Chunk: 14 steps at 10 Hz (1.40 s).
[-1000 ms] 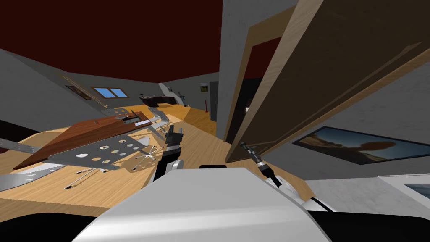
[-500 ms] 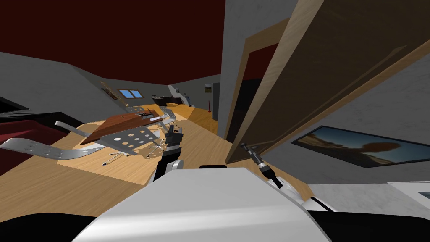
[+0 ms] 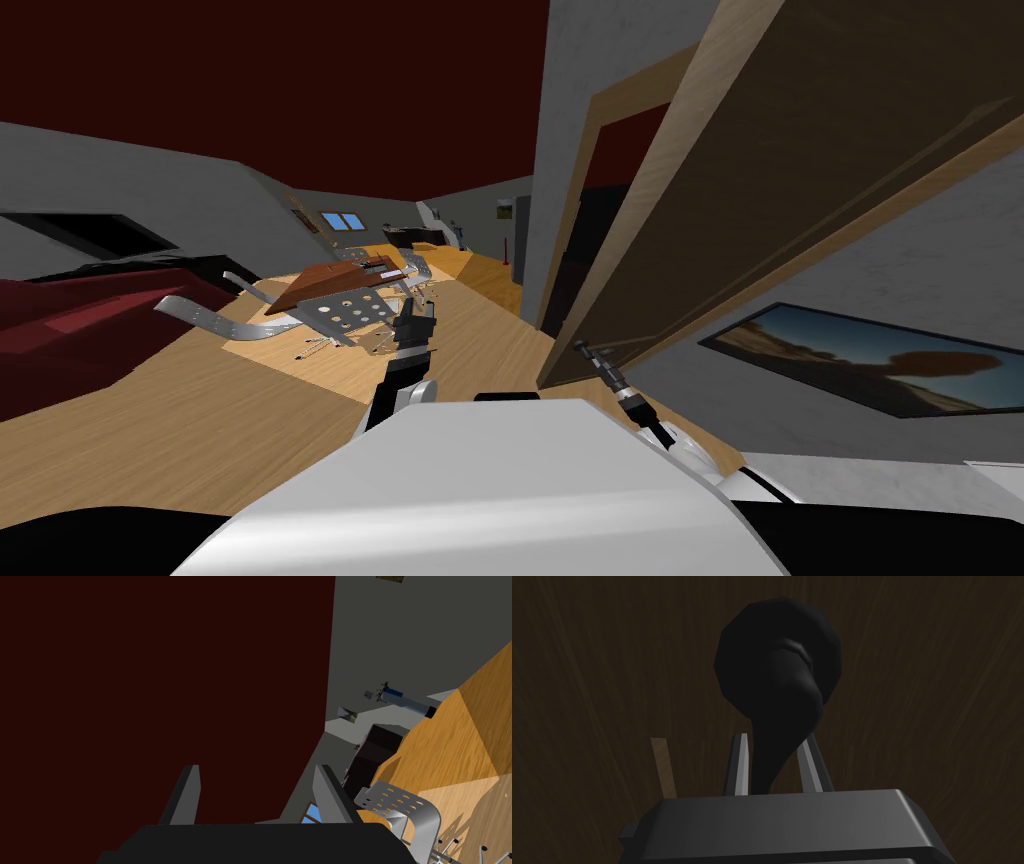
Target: Pull the door open
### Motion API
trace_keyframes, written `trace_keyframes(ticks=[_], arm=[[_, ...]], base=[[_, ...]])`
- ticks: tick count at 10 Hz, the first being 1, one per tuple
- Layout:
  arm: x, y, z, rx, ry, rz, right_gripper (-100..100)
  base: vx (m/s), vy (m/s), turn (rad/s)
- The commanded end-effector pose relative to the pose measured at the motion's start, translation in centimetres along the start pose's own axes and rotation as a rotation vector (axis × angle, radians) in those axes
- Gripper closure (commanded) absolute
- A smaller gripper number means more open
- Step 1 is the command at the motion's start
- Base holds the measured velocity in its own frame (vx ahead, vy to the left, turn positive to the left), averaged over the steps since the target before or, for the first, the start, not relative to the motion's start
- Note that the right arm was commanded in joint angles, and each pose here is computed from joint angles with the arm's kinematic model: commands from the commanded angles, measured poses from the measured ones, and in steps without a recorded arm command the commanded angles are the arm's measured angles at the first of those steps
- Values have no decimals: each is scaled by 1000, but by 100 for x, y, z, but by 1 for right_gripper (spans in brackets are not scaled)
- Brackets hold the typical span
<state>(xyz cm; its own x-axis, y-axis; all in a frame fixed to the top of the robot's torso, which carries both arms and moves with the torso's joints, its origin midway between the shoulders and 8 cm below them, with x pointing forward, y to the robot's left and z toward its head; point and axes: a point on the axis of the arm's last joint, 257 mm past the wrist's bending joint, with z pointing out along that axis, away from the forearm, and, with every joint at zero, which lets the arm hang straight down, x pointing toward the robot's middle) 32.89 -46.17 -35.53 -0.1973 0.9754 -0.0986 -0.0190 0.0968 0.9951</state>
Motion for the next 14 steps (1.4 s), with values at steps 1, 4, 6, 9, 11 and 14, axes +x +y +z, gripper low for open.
trace_keyframes(ticks=[1,4,6,9,11,14], arm=[[12,-12,-45,2,3,0,100],[-2,-3,-81,0,5,-2,100],[-9,2,-99,-1,6,-3,100],[4,-21,-117,4,7,1,100],[0,-18,-127,3,8,0,100],[-9,-10,-152,1,9,-1,100]], base=[[-207,-117,189],[-200,-98,181],[-214,-83,134],[-123,-54,89],[-194,-85,184],[-194,-107,176]])
